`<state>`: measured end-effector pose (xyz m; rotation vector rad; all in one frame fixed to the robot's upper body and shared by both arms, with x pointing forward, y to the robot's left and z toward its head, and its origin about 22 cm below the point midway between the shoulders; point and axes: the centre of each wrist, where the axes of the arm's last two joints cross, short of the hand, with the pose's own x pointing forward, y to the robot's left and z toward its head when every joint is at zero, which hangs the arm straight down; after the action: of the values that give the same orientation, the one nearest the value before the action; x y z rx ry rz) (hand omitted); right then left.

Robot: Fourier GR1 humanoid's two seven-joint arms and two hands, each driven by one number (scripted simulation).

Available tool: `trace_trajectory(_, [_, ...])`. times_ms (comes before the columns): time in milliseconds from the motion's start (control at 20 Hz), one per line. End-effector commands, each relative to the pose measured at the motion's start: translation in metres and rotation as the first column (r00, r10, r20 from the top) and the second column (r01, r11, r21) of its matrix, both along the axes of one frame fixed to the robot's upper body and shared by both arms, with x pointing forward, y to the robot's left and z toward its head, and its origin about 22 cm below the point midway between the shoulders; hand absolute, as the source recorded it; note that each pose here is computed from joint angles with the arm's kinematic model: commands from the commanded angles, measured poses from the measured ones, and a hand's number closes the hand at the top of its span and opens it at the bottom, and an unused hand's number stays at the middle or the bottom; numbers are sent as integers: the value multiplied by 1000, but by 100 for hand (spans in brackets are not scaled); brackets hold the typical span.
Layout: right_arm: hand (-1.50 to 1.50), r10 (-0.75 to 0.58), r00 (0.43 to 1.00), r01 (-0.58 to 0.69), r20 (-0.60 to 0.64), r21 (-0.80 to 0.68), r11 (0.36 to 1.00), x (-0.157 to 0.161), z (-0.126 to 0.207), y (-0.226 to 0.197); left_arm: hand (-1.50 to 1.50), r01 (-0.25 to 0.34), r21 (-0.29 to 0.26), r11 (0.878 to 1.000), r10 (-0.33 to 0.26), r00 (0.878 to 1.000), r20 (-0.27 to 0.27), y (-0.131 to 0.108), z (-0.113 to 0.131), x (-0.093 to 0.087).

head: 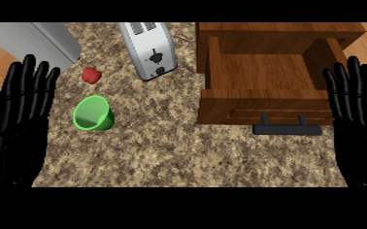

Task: Pick up the cup, place it into the drawer and close the drawer

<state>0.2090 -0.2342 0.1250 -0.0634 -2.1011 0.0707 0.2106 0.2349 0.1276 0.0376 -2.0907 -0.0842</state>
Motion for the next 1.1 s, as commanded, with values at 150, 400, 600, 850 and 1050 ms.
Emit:
trace_trajectory(150, [-150,34,999,-34,23,-3,999,7,3,3,-150,39,18,999,-40,999,28,56,9,15])
trace_trajectory(400, [-150,144,979,-155,-146,-69,985,1,4,5,-150,-40,-232,972,-4,982,-187,62,-41,14])
trace_trajectory(600, [-150,153,977,-165,-151,-68,984,27,-6,2,-150,-29,-235,972,-26,973,-230,77,-58,30])
trace_trajectory(850, [-150,156,976,-166,-154,-52,985,43,4,-9,-150,-101,-185,977,47,961,-272,100,-59,63])
trace_trajectory(1050, [-150,164,979,-173,-122,-64,983,51,6,-17,-150,-116,-191,975,49,944,-325,116,-94,47])
